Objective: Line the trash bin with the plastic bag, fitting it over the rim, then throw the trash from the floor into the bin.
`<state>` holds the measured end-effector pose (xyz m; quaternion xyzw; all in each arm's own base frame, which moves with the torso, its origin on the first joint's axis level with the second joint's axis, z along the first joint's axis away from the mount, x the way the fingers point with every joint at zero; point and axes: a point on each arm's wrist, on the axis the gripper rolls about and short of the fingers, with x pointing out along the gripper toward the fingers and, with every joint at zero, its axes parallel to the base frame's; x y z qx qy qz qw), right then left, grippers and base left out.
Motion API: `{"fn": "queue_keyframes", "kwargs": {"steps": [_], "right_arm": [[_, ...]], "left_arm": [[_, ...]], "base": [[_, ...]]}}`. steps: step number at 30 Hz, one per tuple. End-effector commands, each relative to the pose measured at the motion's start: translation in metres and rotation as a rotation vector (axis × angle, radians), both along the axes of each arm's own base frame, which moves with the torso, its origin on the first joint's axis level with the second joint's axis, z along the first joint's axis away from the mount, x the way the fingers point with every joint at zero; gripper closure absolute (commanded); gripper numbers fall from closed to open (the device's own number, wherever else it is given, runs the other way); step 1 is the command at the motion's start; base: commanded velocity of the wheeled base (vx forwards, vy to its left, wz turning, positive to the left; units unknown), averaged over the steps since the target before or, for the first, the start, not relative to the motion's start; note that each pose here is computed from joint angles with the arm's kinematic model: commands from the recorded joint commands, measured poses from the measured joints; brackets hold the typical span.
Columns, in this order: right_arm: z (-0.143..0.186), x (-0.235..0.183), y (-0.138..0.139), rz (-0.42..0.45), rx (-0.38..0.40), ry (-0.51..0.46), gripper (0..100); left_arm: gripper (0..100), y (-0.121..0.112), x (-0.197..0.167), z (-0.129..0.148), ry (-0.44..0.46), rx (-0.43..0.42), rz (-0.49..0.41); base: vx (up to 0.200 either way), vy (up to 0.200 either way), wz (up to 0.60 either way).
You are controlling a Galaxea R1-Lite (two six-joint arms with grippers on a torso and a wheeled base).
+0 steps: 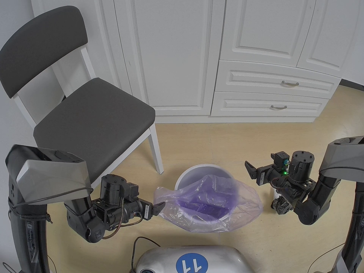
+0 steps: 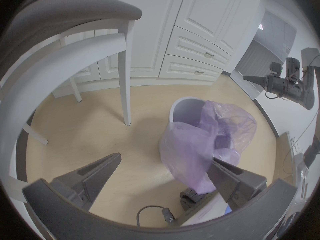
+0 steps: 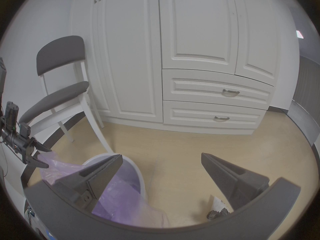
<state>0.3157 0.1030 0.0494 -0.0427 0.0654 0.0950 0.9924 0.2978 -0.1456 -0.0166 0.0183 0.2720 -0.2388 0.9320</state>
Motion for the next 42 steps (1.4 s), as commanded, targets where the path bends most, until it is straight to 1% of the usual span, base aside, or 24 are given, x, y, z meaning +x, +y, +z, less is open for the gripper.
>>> {"fn": "queue_keyframes", "kwargs": {"steps": [1, 4, 5, 9, 19, 24, 30, 32, 35, 36, 39, 42], "right_arm": [[0.021, -0.018, 0.008, 0.068, -0.013, -0.001, 0], [0.025, -0.024, 0.003, 0.057, -0.015, 0.008, 0], [0.025, -0.023, 0.001, 0.051, -0.017, 0.015, 0], [0.025, -0.024, -0.002, 0.042, -0.026, 0.042, 0], [0.020, -0.035, -0.003, 0.051, -0.056, 0.115, 0], [0.030, -0.035, -0.005, 0.049, -0.071, 0.169, 0], [0.048, -0.014, 0.000, 0.058, -0.075, 0.178, 0], [0.056, -0.003, 0.005, 0.082, -0.100, 0.193, 0], [0.057, 0.004, 0.013, 0.129, -0.123, 0.225, 0], [0.057, 0.004, 0.013, 0.129, -0.123, 0.225, 0], [0.054, 0.010, 0.018, 0.210, -0.159, 0.283, 0], [0.048, 0.016, 0.019, 0.273, -0.189, 0.288, 0]], "left_arm": [[0, 0.006, -0.024, 0.024, -0.035, 0.015, -0.037], [0, 0.006, -0.029, 0.034, -0.063, 0.002, -0.044], [0, 0.004, -0.033, 0.041, -0.082, -0.008, -0.056], [0, 0.002, -0.038, 0.053, -0.111, -0.022, -0.068], [0, 0.003, -0.044, 0.070, -0.172, -0.029, -0.084], [0, 0.002, -0.046, 0.078, -0.195, -0.041, -0.091], [0, -0.003, -0.050, 0.082, -0.208, -0.051, -0.112], [0, -0.006, -0.052, 0.084, -0.214, -0.052, -0.118], [0, -0.006, -0.053, 0.086, -0.224, -0.056, -0.115], [0, -0.006, -0.053, 0.086, -0.224, -0.056, -0.115], [0, -0.005, -0.054, 0.090, -0.234, -0.063, -0.114], [0, -0.005, -0.052, 0.092, -0.244, -0.065, -0.110]], "base": [[0.000, 0.000, 0.00], [0.000, 0.000, 0.00], [0.000, 0.000, 0.00], [0.000, 0.000, 0.00], [0.000, 0.000, 0.00], [0.000, 0.000, 0.00], [0.000, 0.000, 0.00], [0.000, 0.000, 0.00], [0.000, 0.000, 0.00], [0.000, 0.000, 0.00], [0.000, 0.000, 0.00], [0.000, 0.000, 0.00]]}}
